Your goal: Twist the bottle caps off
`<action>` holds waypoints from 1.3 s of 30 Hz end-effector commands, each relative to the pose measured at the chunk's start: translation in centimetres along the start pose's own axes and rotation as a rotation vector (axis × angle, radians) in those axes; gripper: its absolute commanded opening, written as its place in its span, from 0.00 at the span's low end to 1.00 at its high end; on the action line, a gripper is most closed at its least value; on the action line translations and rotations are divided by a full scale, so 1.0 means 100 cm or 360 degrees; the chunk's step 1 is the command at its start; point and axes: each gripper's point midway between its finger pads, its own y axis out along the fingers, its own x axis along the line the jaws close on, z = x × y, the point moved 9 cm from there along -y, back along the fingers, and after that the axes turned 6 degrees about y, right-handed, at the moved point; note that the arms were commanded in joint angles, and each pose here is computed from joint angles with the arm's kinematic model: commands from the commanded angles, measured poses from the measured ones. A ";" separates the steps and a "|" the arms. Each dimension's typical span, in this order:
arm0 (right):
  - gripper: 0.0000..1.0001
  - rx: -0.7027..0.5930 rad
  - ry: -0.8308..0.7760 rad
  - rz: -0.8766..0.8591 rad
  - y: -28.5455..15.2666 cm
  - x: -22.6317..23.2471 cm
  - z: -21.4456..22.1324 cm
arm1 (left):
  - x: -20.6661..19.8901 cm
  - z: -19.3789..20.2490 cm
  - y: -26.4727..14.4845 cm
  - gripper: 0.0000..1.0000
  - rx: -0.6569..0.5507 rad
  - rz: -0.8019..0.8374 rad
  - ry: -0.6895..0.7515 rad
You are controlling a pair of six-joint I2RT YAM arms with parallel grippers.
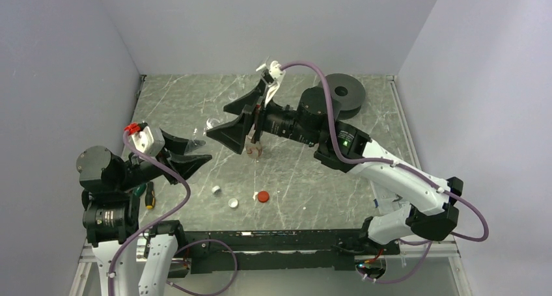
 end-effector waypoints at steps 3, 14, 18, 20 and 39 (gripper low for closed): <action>0.90 -0.0118 -0.0001 -0.0116 0.013 0.021 -0.010 | 0.006 -0.001 0.003 0.00 0.0002 0.0003 0.0009; 0.00 -0.0041 -0.0013 0.0097 0.028 0.009 -0.001 | 0.003 0.002 0.001 0.57 0.0040 0.0030 -0.0018; 0.00 -0.0076 -0.0133 0.0230 0.016 0.004 -0.012 | 0.004 0.008 0.001 0.99 0.0097 0.0028 -0.0073; 0.00 -0.0094 -0.0202 0.0320 0.006 0.000 -0.019 | 0.007 0.009 0.000 0.99 0.0128 -0.0019 -0.0061; 0.00 0.0008 -0.0648 0.1449 -0.020 -0.191 -0.010 | 0.024 0.005 -0.002 0.99 0.0301 -0.0262 -0.0198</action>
